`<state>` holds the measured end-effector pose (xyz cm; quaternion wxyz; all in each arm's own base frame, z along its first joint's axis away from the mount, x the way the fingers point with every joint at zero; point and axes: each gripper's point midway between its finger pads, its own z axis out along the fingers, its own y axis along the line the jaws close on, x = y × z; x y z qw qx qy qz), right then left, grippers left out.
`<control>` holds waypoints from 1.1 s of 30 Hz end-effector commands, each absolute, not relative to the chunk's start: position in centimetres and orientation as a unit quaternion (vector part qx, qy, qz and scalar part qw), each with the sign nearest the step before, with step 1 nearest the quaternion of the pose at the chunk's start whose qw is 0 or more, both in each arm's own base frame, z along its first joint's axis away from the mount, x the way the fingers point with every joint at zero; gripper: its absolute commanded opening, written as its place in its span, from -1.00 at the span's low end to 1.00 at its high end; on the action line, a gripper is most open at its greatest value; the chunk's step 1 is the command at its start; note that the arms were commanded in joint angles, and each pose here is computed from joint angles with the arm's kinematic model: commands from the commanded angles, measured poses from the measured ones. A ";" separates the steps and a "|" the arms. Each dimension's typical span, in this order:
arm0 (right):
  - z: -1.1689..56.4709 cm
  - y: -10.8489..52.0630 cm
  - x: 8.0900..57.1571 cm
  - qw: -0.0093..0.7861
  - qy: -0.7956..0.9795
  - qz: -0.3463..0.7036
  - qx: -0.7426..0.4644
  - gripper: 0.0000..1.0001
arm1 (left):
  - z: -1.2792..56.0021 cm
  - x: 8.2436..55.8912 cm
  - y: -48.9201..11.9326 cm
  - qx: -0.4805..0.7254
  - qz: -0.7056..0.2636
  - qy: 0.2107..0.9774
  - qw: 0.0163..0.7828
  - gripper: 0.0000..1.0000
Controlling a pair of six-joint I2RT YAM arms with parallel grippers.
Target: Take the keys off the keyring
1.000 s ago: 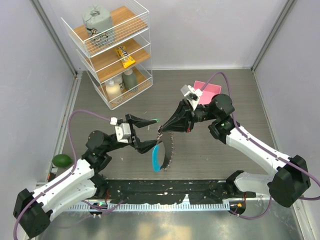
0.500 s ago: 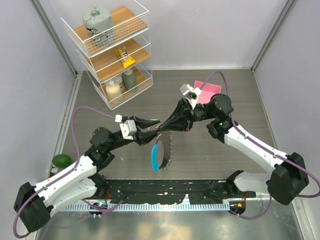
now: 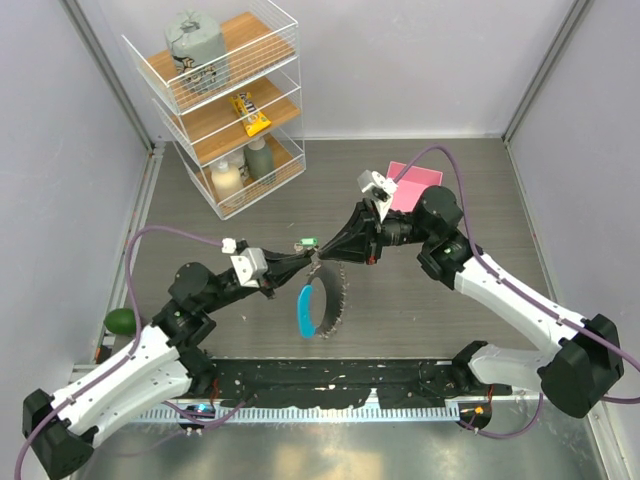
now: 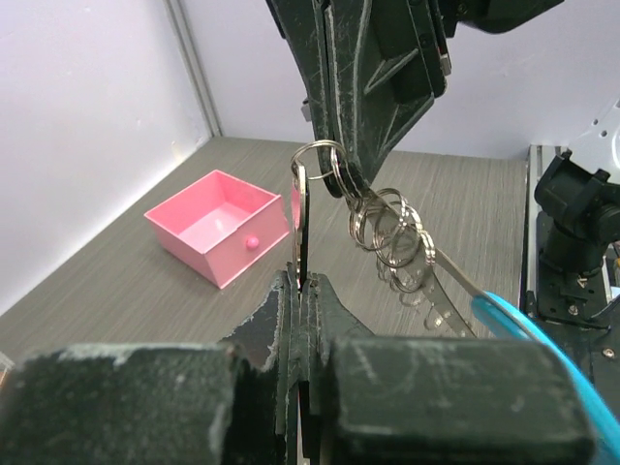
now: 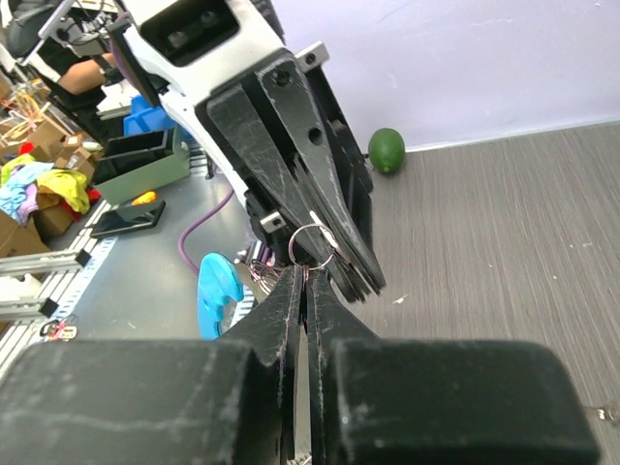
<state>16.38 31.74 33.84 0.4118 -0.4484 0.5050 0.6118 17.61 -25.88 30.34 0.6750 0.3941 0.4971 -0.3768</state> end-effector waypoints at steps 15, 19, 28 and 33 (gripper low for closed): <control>33.2 30.8 17.2 0.428 0.559 0.565 -0.431 -0.89 | 32.0 17.3 -23.0 0.348 -0.353 0.518 0.697 -1.00; 33.9 30.9 16.9 0.423 0.552 0.577 -0.429 -0.89 | 31.6 17.5 -23.9 0.343 -0.372 0.517 0.691 -1.00; 34.4 30.9 16.5 0.409 0.565 0.576 -0.425 -0.89 | 30.9 19.1 -25.9 0.344 -0.383 0.498 0.698 -0.92; 34.4 30.6 16.6 0.408 0.582 0.563 -0.421 -0.90 | 30.7 19.5 -26.8 0.348 -0.393 0.489 0.697 -0.36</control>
